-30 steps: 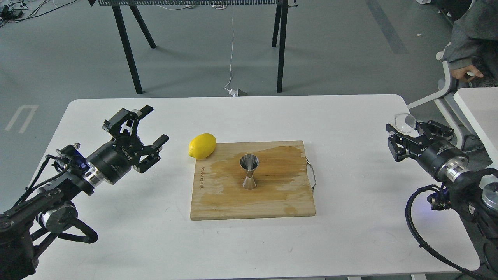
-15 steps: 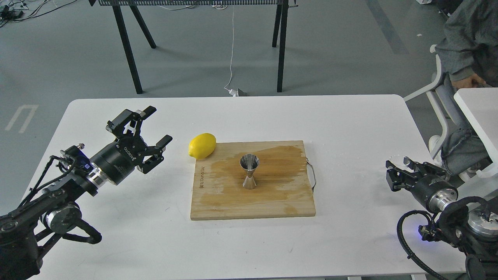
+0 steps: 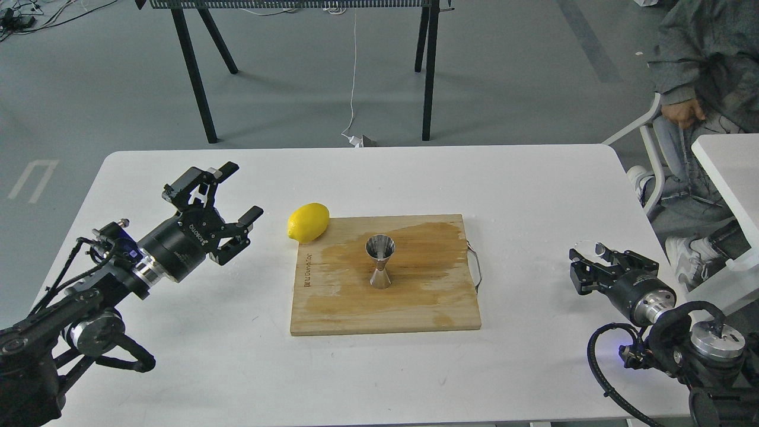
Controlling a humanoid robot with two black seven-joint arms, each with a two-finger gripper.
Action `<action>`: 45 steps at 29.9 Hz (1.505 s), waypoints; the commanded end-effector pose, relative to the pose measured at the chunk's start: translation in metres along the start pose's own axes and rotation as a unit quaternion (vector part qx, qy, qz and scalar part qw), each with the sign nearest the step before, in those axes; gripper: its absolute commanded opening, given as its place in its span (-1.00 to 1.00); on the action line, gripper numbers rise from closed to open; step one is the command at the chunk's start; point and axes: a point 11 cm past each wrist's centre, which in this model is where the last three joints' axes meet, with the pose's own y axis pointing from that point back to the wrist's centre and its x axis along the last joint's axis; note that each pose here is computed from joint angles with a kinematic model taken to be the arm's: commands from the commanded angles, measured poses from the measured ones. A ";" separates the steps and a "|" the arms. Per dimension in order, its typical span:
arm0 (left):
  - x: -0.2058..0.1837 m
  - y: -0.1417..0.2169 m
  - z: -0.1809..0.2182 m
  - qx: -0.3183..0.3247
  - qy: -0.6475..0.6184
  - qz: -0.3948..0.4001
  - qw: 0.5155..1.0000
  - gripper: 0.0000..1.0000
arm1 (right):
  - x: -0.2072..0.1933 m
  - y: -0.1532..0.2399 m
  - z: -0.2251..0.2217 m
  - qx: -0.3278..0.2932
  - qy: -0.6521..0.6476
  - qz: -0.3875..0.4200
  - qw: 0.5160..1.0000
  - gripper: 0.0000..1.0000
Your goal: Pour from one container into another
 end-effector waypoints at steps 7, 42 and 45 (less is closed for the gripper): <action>0.000 0.000 -0.001 0.000 0.001 0.000 1.000 0.94 | -0.002 -0.017 0.008 -0.006 0.016 -0.005 1.000 0.05; 0.000 0.001 -0.001 0.001 0.001 0.000 1.000 0.94 | 0.003 -0.005 0.008 -0.016 0.036 -0.026 0.999 0.93; 0.000 0.001 -0.001 0.001 0.001 0.000 1.000 0.94 | -0.003 0.009 -0.001 -0.014 0.050 -0.036 0.998 0.93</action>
